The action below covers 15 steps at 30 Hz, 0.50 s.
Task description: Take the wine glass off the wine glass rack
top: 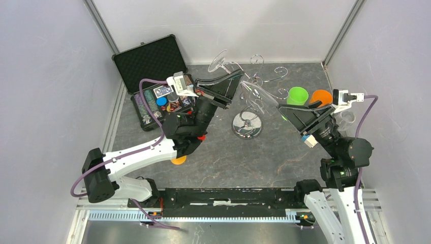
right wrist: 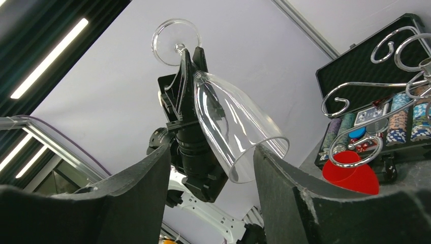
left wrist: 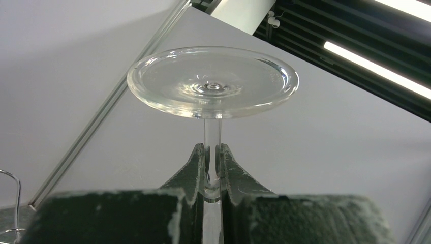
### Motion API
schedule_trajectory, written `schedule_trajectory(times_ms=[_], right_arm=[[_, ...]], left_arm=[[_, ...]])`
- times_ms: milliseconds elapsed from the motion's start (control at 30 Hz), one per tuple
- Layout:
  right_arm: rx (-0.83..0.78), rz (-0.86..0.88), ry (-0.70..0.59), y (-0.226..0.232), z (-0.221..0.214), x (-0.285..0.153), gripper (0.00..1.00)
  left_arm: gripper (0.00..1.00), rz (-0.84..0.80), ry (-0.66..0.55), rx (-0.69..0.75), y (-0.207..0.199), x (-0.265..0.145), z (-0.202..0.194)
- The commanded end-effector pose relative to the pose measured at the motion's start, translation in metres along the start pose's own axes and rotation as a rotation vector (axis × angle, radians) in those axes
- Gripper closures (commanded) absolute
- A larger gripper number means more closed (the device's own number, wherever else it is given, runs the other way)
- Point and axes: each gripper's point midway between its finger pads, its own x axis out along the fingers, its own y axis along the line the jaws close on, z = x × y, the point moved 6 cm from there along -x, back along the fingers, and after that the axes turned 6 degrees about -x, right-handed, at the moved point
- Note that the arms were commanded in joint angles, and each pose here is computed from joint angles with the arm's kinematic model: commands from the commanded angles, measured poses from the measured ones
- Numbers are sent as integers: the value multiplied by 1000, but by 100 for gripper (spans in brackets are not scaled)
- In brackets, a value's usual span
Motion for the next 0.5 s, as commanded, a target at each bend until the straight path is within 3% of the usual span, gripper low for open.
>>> schedule_trajectory(times_ms=[0,200,367,467], right_arm=[[-10,91,2,19,4,1,38],[10,96,11,21,6,4,42],[4,44,23,17,7,6,27],[-5,69,19,19,10,9,28]], left_arm=[[98,-54,-103,-91,-22,10,23],[98,-58,-156,-92,-21,11,28],[98,-76,-215,-66,-21,14,34],[98,-84,-191,-85,-22,15,29]])
